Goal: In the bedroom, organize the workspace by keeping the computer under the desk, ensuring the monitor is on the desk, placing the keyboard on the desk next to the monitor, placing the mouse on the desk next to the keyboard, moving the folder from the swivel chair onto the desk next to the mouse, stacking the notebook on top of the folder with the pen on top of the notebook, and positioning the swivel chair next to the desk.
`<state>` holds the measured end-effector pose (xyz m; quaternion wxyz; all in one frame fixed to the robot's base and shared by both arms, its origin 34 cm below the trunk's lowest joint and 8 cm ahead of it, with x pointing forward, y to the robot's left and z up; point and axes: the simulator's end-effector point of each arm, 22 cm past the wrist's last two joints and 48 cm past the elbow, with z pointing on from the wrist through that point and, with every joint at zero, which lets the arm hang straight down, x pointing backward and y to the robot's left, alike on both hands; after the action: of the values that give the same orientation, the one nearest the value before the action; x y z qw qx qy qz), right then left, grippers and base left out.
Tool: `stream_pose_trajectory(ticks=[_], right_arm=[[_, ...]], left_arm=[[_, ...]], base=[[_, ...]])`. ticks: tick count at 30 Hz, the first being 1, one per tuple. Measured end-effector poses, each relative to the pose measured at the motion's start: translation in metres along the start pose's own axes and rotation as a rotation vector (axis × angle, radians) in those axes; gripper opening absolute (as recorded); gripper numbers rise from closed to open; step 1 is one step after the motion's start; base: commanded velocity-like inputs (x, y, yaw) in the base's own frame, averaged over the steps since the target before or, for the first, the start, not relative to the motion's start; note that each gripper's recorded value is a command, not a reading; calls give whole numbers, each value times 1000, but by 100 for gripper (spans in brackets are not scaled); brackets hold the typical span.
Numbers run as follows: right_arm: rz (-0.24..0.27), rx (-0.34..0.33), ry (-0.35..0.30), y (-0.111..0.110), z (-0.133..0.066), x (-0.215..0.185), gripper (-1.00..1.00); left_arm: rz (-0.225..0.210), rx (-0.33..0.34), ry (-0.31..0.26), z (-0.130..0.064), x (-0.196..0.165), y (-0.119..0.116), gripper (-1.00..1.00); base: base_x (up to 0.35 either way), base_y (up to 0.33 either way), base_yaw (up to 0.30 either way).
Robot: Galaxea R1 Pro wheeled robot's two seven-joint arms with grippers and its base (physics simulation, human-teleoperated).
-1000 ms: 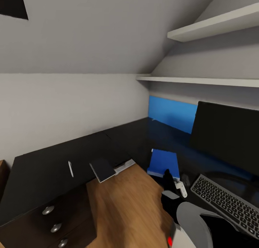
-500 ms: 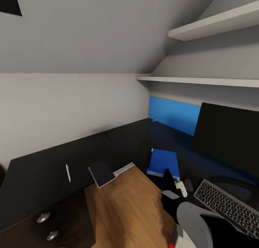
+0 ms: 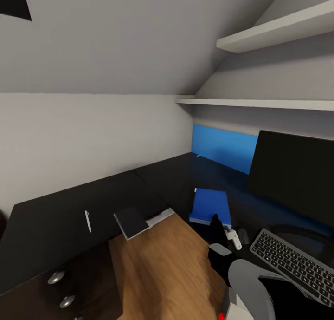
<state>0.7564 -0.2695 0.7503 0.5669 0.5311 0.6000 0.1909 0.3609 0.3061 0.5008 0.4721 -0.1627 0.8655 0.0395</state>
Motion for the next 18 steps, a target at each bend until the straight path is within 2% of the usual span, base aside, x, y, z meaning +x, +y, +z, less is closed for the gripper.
stream_pose_trajectory(ticks=[13, 18], right_arm=[[3, -2, -6, 0, 2, -2, -100], [5, 23, -2, -7, -11, -4, -100]], left_arm=[[0, 1, 0, 1, 1, 0, 100], [-1, 8, -14, -4, -3, 0, 100]], base=[[2, 0, 0], [171, 0, 0]])
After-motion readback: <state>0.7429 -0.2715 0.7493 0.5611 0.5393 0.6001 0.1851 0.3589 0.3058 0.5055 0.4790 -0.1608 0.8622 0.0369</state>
